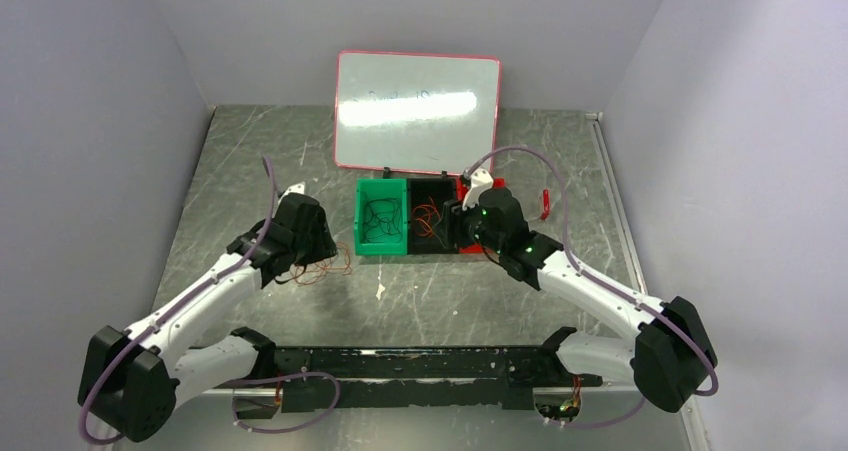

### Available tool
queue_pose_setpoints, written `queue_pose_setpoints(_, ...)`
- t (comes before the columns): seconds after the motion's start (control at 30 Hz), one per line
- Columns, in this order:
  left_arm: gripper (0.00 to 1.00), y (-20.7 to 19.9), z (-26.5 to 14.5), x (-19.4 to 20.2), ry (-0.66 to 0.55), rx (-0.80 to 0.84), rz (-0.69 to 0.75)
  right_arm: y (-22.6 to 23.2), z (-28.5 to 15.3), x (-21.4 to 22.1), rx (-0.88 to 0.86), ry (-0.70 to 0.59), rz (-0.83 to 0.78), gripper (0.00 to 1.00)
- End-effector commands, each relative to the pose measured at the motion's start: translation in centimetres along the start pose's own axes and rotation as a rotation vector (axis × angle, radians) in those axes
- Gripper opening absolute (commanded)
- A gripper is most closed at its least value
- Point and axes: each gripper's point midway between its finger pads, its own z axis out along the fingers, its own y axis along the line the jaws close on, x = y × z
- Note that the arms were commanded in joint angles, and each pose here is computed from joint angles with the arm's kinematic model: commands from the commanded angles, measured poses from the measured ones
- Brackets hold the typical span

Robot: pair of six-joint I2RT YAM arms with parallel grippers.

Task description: Untangle the cables

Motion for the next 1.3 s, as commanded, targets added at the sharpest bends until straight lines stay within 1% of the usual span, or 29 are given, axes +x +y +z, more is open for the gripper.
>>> queue_pose_setpoints(0.0,0.52,1.0,1.4,-1.2,-0.109,-0.083,-0.092,0.7,-0.2,-1.3,-0.025,-0.062,0.06,0.52)
queue_pose_setpoints(0.1,0.53,1.3,2.2,-1.0,-0.116,-0.099,-0.096,0.6,-0.4,-1.6,-0.018,-0.069,0.057,0.52)
queue_pose_setpoints(0.27,0.51,1.2,3.9,-1.0,-0.125,-0.112,-0.097,0.2,-1.2,-2.4,0.013,-0.094,0.044,0.52)
queue_pose_setpoints(0.4,0.44,1.8,4.8,-1.5,-0.15,-0.16,-0.084,0.3,-1.5,-2.7,0.011,-0.098,0.039,0.51)
queue_pose_setpoints(0.73,0.41,3.1,6.9,-0.2,-0.109,-0.231,-0.048,0.8,-1.9,-3.1,-0.009,-0.101,0.053,0.51)
queue_pose_setpoints(0.83,0.34,3.1,7.2,-0.4,-0.118,-0.235,-0.03,0.8,-2.1,-3.2,-0.007,-0.103,0.05,0.51)
queue_pose_setpoints(0.93,0.21,2.9,7.0,-1.3,-0.138,-0.235,-0.006,0.7,-2.4,-3.4,-0.006,-0.122,0.053,0.51)
queue_pose_setpoints(1.07,0.07,2.5,6.2,-2.7,-0.178,-0.228,0.029,0.7,-2.6,-3.5,-0.009,-0.15,0.061,0.51)
queue_pose_setpoints(1.17,0.07,2.4,4.8,-3.8,-0.205,-0.231,0.041,0.8,-2.8,-3.9,-0.017,-0.17,0.065,0.51)
queue_pose_setpoints(1.27,0.07,1.4,2.3,-5.4,-0.253,-0.17,0.045,1.4,-3.2,-4.5,-0.057,-0.218,0.059,0.52)
